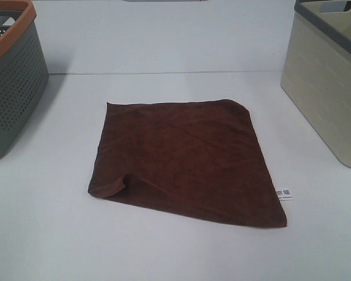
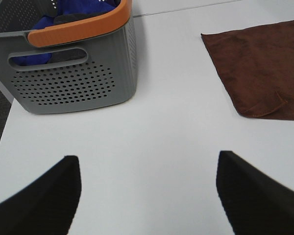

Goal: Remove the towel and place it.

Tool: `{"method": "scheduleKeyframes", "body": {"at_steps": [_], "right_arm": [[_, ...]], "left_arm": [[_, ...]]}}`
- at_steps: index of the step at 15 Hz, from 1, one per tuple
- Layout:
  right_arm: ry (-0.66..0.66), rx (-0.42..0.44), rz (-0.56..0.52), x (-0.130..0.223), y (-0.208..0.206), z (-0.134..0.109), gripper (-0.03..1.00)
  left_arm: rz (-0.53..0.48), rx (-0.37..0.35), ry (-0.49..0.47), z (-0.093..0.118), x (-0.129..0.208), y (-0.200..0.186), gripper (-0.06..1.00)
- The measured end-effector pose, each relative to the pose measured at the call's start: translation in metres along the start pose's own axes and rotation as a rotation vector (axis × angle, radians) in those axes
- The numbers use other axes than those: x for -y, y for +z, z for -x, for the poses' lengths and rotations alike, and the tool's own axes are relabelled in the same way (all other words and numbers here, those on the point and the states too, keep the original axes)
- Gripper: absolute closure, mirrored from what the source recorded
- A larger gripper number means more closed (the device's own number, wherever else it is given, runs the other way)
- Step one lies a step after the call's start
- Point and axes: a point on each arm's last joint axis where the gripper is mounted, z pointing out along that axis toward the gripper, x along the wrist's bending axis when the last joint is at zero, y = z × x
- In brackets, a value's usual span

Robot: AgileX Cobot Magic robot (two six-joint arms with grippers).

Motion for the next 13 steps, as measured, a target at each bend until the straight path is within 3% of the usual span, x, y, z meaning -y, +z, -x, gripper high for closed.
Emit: {"method": "scheduleKeyframes", "body": {"at_steps": [13], "right_arm": [[0.000, 0.000, 0.001, -0.0001, 0.0000, 0.0000, 0.38]], "left_arm": [[0.000, 0.001, 0.000, 0.0001, 0.0000, 0.0000, 0.21]]}}
